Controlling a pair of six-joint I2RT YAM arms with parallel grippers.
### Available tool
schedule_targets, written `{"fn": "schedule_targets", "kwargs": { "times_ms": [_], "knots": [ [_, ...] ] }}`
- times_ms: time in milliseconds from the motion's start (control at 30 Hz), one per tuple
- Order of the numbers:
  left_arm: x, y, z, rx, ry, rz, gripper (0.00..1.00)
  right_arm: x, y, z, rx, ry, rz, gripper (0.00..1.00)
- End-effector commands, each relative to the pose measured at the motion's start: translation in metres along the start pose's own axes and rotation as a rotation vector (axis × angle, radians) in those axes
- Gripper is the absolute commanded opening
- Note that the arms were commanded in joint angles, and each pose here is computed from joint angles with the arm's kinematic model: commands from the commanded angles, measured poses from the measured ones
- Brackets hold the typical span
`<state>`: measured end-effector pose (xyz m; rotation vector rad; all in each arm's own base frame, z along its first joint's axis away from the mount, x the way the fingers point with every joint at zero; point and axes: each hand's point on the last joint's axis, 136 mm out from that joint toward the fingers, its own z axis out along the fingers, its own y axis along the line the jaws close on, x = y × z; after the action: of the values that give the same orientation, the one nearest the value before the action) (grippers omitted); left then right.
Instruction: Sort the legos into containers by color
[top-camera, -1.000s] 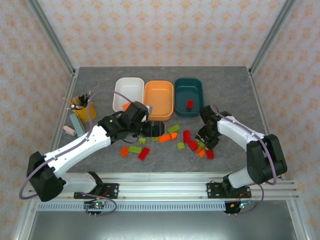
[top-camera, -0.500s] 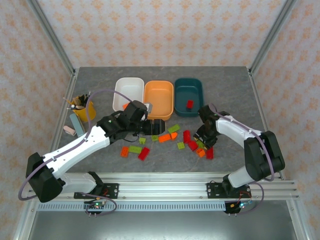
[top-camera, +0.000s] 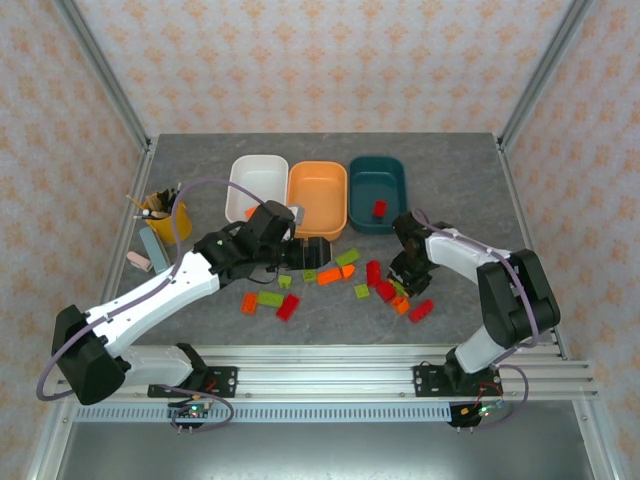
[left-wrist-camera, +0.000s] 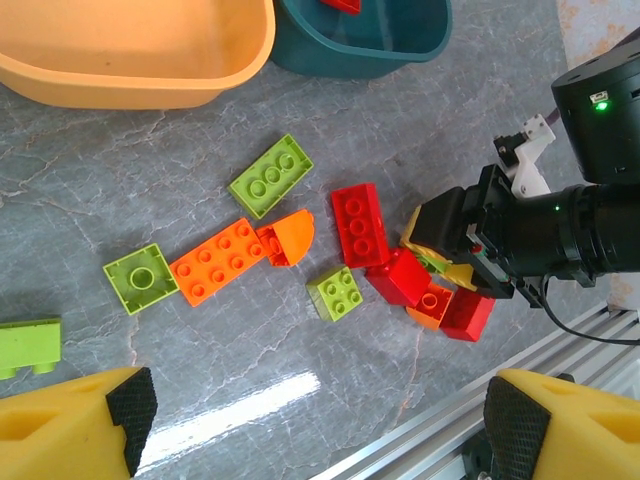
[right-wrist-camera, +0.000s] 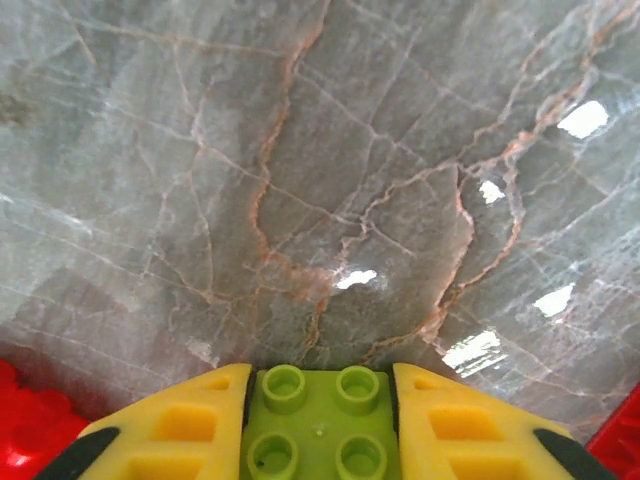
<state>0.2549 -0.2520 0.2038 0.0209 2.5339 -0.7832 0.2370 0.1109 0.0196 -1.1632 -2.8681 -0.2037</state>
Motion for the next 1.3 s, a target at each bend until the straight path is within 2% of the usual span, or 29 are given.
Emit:
{"fn": "schedule_targets", "kwargs": {
  "times_ms": [0, 133, 233, 300, 433, 633, 833, 1000, 1100, 1267],
  "knots": [
    [-0.008, -0.005, -0.007, 0.01, -0.053, -0.013, 0.88, -0.012, 0.007, -0.024, -0.024, -0.079, -0.041, 0.25],
    [-0.023, -0.005, -0.028, -0.008, -0.131, -0.029, 0.88, -0.017, 0.045, -0.07, -0.117, -0.2, -0.211, 0.25],
    [-0.039, 0.001, -0.054, -0.054, -0.234, -0.051, 0.88, -0.003, 0.099, -0.098, -0.188, -0.266, -0.412, 0.25],
    [-0.046, 0.012, -0.07, -0.112, -0.29, -0.079, 0.88, 0.01, 0.137, -0.104, -0.229, -0.269, -0.512, 0.25],
    [-0.051, 0.035, -0.085, -0.206, -0.347, -0.129, 0.88, 0.011, 0.205, -0.094, -0.266, -0.253, -0.576, 0.25],
    [-0.034, 0.067, -0.084, -0.306, -0.316, -0.216, 0.88, -0.005, 0.276, -0.053, -0.217, -0.215, -0.61, 0.25],
    [-0.012, 0.093, -0.089, -0.343, -0.303, -0.289, 0.87, -0.018, 0.301, -0.017, -0.166, -0.181, -0.596, 0.31],
    [0.019, 0.123, -0.09, -0.422, -0.238, -0.365, 0.86, -0.014, 0.308, -0.016, -0.186, -0.157, -0.615, 0.48],
    [0.039, 0.138, -0.088, -0.449, -0.201, -0.434, 0.86, -0.008, 0.314, -0.043, -0.222, -0.194, -0.669, 0.56],
    [0.075, 0.167, -0.059, -0.482, -0.104, -0.683, 0.86, 0.016, 0.312, -0.124, -0.35, -0.35, -0.82, 0.59]
  ]
}}
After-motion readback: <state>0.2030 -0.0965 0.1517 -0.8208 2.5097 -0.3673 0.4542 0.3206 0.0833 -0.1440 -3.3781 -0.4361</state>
